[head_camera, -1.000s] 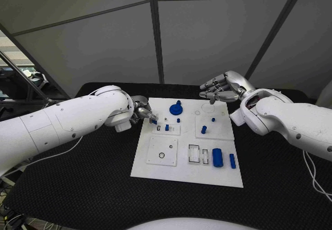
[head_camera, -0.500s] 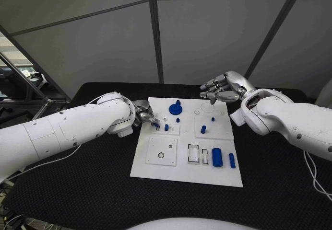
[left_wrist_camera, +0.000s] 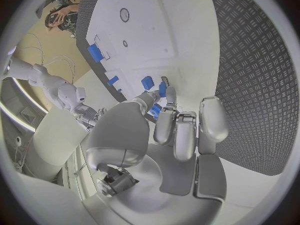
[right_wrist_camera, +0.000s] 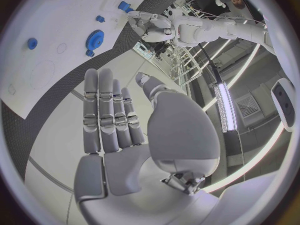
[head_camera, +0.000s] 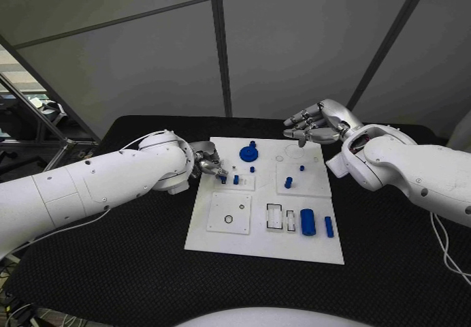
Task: Assemble the parts on the task board
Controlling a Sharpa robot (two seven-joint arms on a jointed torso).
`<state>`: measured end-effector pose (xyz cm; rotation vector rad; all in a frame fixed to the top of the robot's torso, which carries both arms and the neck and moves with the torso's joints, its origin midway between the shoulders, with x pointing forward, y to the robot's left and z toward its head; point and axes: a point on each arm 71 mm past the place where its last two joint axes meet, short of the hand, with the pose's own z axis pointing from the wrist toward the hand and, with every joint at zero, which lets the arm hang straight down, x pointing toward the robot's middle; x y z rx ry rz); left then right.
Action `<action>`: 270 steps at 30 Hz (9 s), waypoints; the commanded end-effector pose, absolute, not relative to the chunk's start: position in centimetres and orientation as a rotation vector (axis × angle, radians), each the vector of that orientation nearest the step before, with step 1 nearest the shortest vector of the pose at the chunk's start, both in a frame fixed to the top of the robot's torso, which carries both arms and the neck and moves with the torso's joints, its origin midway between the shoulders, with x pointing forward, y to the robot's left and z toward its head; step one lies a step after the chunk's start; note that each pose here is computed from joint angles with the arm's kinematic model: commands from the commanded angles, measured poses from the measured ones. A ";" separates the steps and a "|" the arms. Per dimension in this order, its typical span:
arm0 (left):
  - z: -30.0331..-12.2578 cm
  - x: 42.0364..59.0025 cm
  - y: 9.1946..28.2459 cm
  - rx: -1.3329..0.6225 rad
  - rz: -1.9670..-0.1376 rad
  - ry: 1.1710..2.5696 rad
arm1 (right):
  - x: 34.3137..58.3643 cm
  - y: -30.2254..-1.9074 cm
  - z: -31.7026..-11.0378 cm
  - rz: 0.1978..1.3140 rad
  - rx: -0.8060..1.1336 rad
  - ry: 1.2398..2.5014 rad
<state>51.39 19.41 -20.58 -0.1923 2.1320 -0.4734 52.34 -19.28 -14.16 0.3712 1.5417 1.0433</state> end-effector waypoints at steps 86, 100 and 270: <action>-21.8 52.2 18.8 -0.059 -0.375 2.218 | 52.4 -19.2 -14.1 1.050 0.368 1.543; -21.2 52.6 19.4 -0.191 -0.457 2.125 | 52.4 -19.3 -14.1 1.049 0.368 1.543; -18.3 53.8 16.4 0.175 -0.627 1.792 | 52.5 -18.9 -14.2 1.053 0.367 1.552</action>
